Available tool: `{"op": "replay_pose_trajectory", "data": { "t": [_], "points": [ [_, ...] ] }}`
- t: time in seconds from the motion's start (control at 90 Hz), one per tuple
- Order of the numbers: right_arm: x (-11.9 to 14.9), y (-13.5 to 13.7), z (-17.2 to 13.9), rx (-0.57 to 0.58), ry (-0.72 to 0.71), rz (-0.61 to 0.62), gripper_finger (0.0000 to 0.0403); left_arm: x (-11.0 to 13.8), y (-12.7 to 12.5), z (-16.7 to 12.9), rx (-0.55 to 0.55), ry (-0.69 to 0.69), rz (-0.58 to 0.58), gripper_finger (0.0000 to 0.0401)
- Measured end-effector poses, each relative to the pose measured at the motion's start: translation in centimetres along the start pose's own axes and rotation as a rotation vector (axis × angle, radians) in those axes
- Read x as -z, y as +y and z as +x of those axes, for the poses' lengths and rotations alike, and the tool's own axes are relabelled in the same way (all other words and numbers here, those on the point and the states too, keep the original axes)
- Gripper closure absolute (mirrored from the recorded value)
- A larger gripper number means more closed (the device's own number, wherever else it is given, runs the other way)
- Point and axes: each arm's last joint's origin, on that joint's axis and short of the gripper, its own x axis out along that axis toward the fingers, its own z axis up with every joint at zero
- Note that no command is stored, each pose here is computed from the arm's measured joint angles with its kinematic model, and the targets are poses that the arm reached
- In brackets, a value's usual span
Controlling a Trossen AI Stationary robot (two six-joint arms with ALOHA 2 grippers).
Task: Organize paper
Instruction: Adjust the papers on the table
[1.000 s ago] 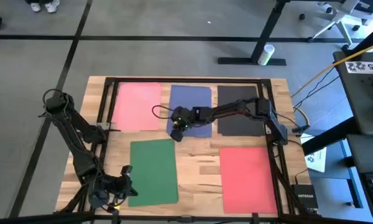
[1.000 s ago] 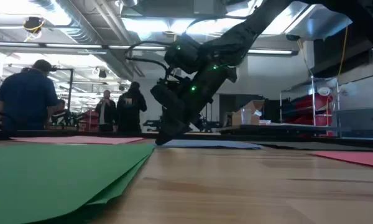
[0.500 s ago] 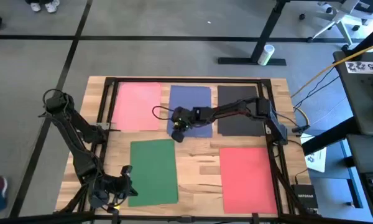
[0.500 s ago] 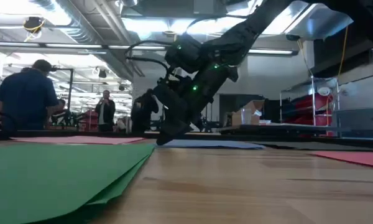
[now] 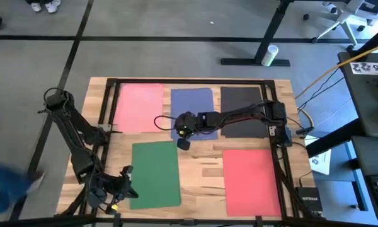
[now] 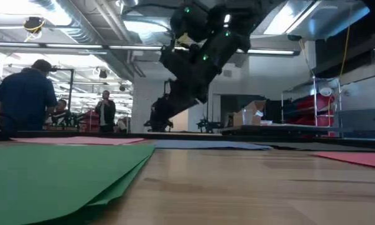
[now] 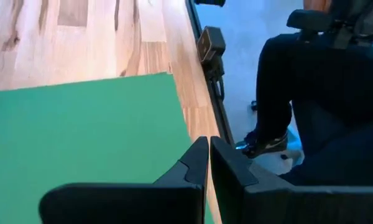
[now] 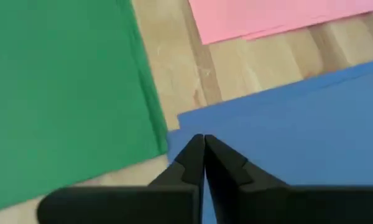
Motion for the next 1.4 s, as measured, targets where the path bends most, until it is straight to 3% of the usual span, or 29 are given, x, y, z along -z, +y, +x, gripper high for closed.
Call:
{"op": "replay_pose_trajectory", "data": {
  "t": [0.3, 0.556, 0.744, 1.033, 1.4],
  "points": [
    [-0.5, 3.6, -4.3, -0.050, -0.019, -0.150, 0.0403, -0.5, 0.1, -1.5, -0.040, -0.099, 0.047, 0.0401],
    [0.0, 7.7, -9.8, -0.046, -0.045, -0.284, 0.0403, -1.9, -0.4, -4.6, 0.070, -0.230, 0.097, 0.0401],
    [1.9, 9.6, -13.3, -0.092, -0.089, -0.312, 0.0403, -2.3, 0.8, -5.1, 0.087, -0.252, 0.119, 0.0401],
    [6.5, 9.3, -16.9, -0.184, -0.286, -0.240, 0.0403, -2.3, 4.4, -3.3, 0.174, -0.264, 0.129, 0.0401],
    [12.2, 6.6, -20.3, -0.168, -0.540, -0.159, 0.0403, -2.5, 9.8, -3.8, 0.135, -0.375, 0.144, 0.0401]
  ]
}}
